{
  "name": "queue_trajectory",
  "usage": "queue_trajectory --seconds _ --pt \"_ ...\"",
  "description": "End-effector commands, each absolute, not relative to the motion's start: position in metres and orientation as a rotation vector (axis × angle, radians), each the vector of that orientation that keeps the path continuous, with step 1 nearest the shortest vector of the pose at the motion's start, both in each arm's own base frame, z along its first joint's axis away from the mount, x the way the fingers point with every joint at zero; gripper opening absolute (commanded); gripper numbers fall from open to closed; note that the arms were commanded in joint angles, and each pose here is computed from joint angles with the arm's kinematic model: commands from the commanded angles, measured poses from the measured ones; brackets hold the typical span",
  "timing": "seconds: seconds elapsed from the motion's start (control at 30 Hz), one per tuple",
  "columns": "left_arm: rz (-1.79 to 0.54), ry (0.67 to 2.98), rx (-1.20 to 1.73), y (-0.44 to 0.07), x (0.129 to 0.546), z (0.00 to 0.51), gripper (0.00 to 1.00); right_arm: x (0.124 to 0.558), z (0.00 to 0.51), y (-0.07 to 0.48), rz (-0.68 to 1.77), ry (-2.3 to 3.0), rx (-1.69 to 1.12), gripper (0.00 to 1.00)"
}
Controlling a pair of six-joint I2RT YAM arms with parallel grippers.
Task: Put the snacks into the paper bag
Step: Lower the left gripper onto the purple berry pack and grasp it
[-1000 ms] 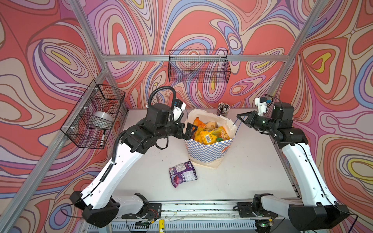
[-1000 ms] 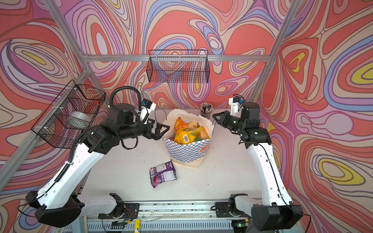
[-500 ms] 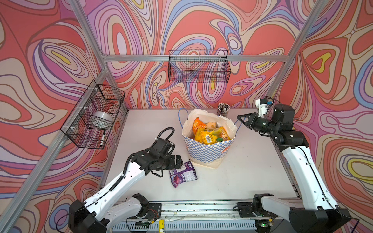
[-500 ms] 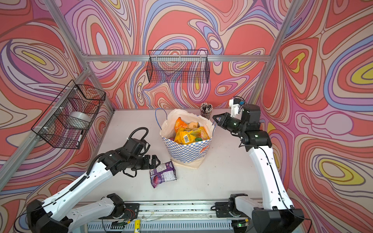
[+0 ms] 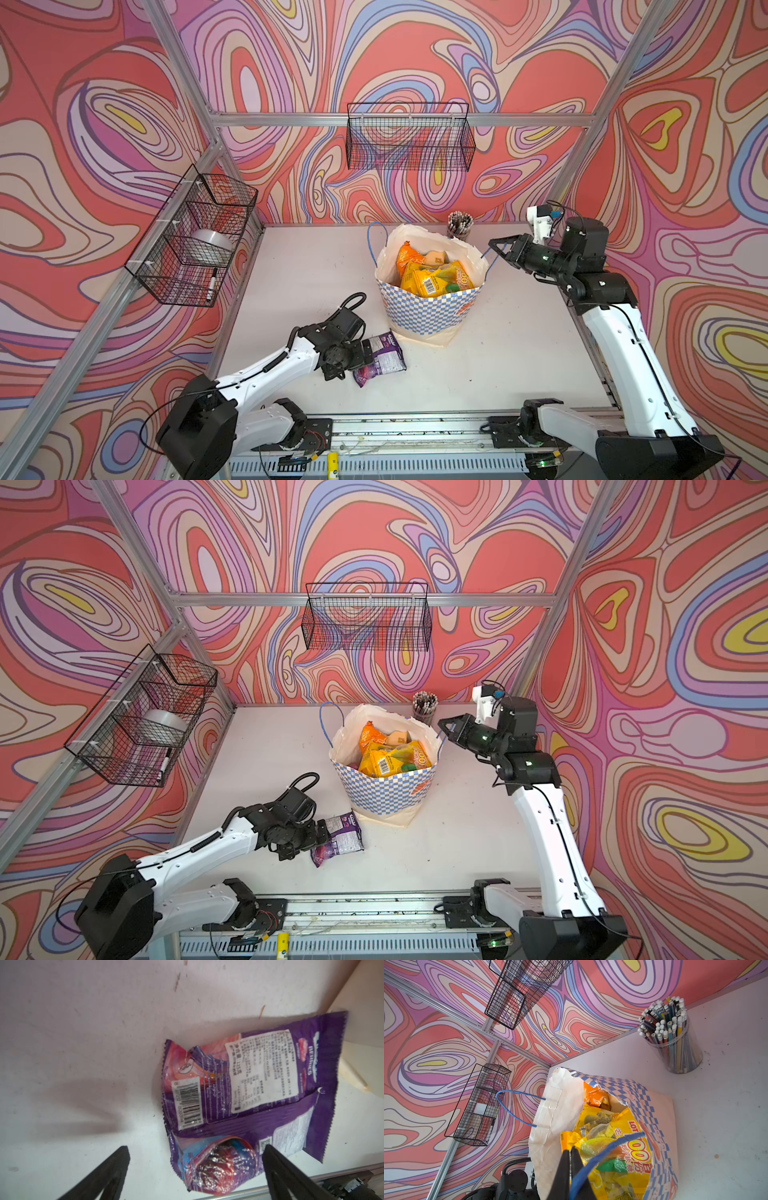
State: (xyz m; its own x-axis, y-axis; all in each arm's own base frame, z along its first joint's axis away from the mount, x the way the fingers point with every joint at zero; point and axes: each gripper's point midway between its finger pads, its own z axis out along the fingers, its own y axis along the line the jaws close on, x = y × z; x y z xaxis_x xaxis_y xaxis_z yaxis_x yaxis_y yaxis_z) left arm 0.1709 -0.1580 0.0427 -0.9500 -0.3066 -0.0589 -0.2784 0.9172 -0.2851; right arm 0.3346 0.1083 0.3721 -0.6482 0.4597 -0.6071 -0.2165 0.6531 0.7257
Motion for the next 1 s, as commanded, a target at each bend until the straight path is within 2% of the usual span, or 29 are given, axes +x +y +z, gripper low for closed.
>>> queue_trajectory --seconds 0.0,0.17,0.37,0.73,0.97 --pt "-0.379 2.948 -0.508 -0.164 0.181 0.045 0.98 0.328 0.378 0.109 1.024 2.013 0.161 0.00" --pt "-0.228 2.967 -0.473 -0.166 0.181 0.037 0.96 0.328 0.378 0.109 1.023 2.017 0.162 0.00" --pt "-0.127 3.021 -0.532 -0.163 0.172 0.009 0.86 0.328 0.379 0.109 1.017 2.016 0.160 0.00" --pt "-0.103 2.984 -0.594 -0.155 0.172 -0.002 0.61 0.328 0.378 0.109 1.016 2.017 0.161 0.00" --pt "-0.276 2.878 -0.595 -0.162 0.183 0.019 0.41 0.327 0.380 0.108 1.017 2.012 0.163 0.00"
